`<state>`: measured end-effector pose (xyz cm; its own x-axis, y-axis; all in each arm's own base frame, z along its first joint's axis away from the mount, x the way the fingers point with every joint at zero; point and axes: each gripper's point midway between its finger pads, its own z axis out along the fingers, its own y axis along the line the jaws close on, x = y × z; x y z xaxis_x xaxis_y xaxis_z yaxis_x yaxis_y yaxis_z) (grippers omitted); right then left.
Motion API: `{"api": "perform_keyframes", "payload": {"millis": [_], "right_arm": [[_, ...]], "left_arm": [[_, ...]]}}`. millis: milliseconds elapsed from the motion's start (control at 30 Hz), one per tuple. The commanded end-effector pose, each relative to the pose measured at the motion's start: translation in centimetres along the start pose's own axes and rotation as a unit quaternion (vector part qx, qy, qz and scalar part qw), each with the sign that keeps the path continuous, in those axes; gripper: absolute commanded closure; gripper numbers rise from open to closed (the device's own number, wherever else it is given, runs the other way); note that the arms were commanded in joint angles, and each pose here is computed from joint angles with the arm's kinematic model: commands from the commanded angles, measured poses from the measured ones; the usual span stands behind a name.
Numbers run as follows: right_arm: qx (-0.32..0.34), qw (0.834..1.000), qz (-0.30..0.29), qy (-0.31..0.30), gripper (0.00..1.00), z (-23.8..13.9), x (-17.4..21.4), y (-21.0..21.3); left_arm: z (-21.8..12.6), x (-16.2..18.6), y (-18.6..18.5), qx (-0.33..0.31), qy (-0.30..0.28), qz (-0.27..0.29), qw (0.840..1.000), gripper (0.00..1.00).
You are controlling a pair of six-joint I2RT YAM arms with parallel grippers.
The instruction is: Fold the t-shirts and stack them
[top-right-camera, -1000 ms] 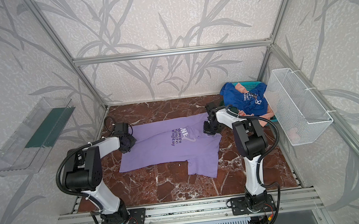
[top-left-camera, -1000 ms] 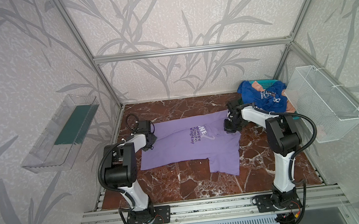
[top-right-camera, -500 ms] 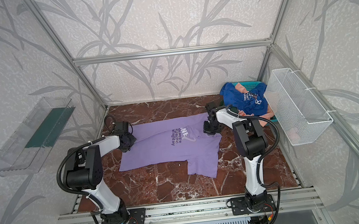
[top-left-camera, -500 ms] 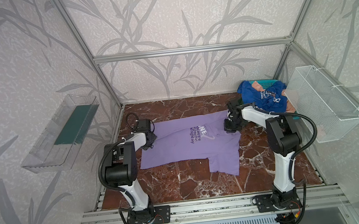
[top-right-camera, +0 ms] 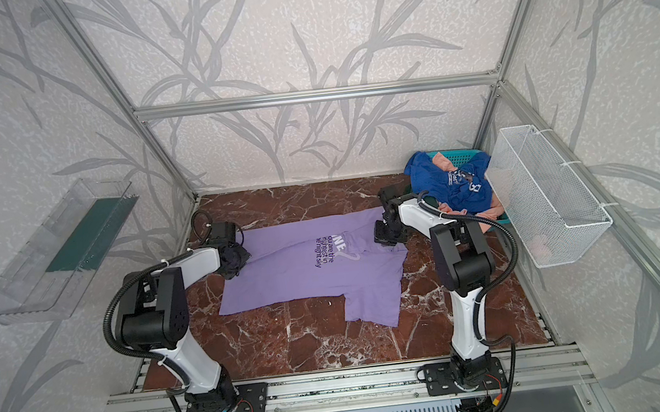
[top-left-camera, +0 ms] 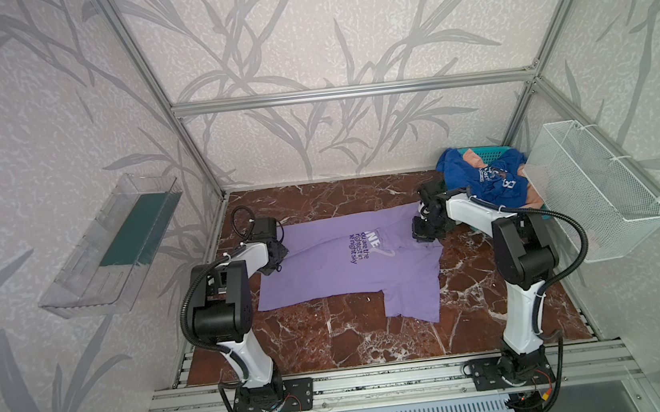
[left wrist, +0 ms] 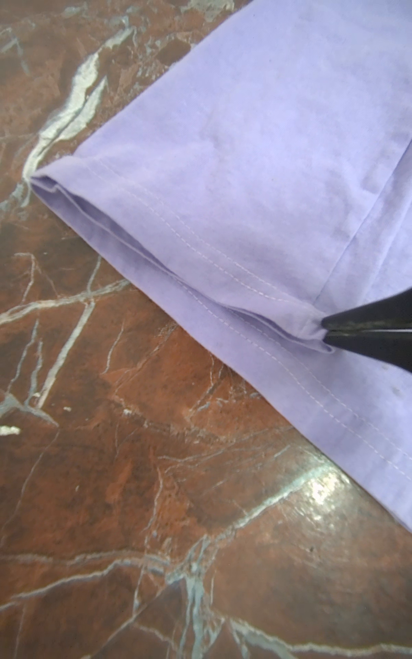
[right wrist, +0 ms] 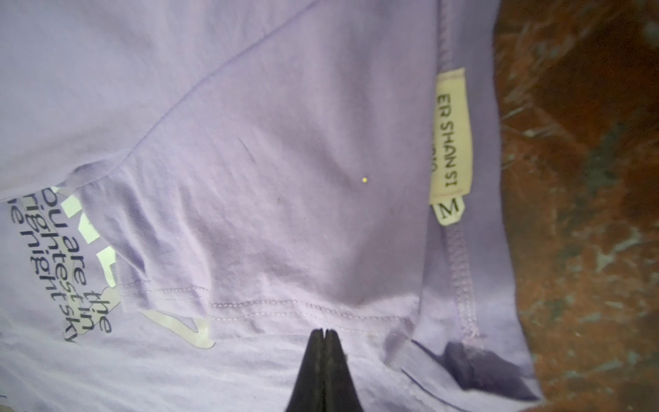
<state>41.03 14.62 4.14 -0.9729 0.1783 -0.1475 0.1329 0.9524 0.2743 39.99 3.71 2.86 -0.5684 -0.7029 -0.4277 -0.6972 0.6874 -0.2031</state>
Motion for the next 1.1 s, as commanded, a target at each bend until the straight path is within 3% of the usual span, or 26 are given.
{"api": "perform_keyframes", "payload": {"millis": [0,933,1067], "right_arm": [[0.002,1.0,0.003,-0.009,1.0,-1.7,0.2,-0.1],[0.007,1.0,0.01,0.001,1.0,-1.0,0.8,-0.5],[0.008,1.0,0.01,0.002,1.0,-1.0,0.8,-0.5]], "left_arm": [[-1.4,-1.3,-0.2,0.002,-0.015,-0.005,1.0,0.97],[-1.9,-2.2,0.5,-0.017,-0.022,0.001,1.0,0.93],[-1.6,-2.1,0.6,-0.019,-0.019,0.0,1.0,0.88]]}}
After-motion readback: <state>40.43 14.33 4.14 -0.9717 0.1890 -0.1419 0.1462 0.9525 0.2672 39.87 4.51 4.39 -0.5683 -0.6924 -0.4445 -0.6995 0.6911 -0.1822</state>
